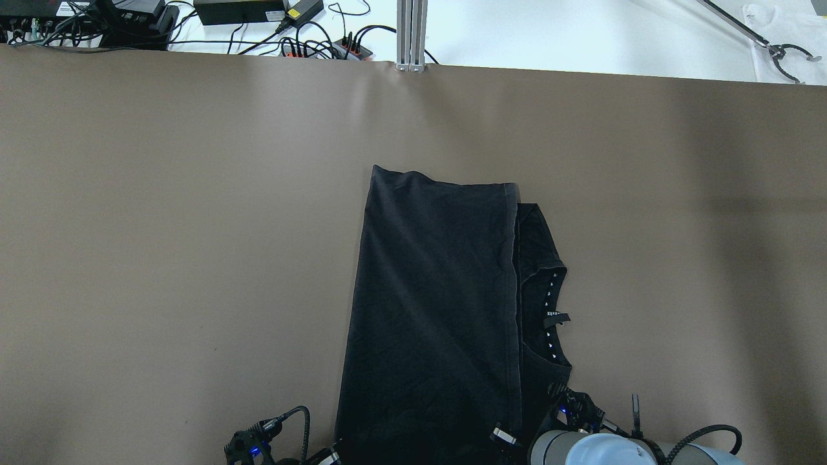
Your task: Fold clothes
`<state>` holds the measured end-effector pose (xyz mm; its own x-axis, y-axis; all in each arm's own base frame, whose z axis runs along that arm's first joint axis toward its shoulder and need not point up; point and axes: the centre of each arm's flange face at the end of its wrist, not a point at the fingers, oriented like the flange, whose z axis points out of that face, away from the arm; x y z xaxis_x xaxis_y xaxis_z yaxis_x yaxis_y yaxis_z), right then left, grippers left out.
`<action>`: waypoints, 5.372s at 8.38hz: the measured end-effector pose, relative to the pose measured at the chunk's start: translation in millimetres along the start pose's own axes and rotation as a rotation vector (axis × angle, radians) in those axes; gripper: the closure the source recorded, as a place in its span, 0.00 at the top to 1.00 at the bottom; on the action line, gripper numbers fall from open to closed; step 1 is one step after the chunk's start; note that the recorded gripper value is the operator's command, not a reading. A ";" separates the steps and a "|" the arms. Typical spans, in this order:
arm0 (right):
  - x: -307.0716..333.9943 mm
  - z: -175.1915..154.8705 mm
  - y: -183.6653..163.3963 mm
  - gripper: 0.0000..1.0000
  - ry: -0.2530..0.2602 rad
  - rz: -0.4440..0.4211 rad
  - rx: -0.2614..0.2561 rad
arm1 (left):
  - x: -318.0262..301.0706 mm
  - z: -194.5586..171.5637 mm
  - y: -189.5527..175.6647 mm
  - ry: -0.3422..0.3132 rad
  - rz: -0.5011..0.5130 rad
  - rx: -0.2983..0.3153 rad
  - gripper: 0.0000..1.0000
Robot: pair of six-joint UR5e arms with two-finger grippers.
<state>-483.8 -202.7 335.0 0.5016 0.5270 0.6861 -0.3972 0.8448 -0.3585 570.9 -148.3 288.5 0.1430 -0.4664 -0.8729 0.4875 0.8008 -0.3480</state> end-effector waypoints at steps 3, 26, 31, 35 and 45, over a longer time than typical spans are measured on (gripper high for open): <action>-1.9 -6.1 0.5 0.00 -0.011 0.000 -0.005 | -0.6 -1.7 3.5 0.000 -0.029 -0.008 0.00; -205.9 -45.8 -428.9 0.95 -0.109 -0.197 0.251 | 286.3 110.4 -431.4 -0.006 -0.063 0.251 1.00; -174.4 -71.0 -383.2 0.95 -0.161 -0.401 0.225 | 310.1 78.8 -418.8 0.048 -0.046 0.194 1.00; -210.0 -26.4 -225.7 0.95 -0.165 -0.582 0.199 | 298.8 17.3 -466.4 0.083 -0.046 0.147 1.00; -256.9 42.1 -318.2 0.95 0.025 -0.641 0.389 | 287.9 -20.4 -464.1 0.075 -0.056 0.140 1.00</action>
<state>-518.7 -610.8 299.5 0.7418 -0.0511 0.6687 -0.2620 0.8958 0.3591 368.2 -646.6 191.6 0.0499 -0.4748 -0.8787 0.6092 0.7116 -0.3499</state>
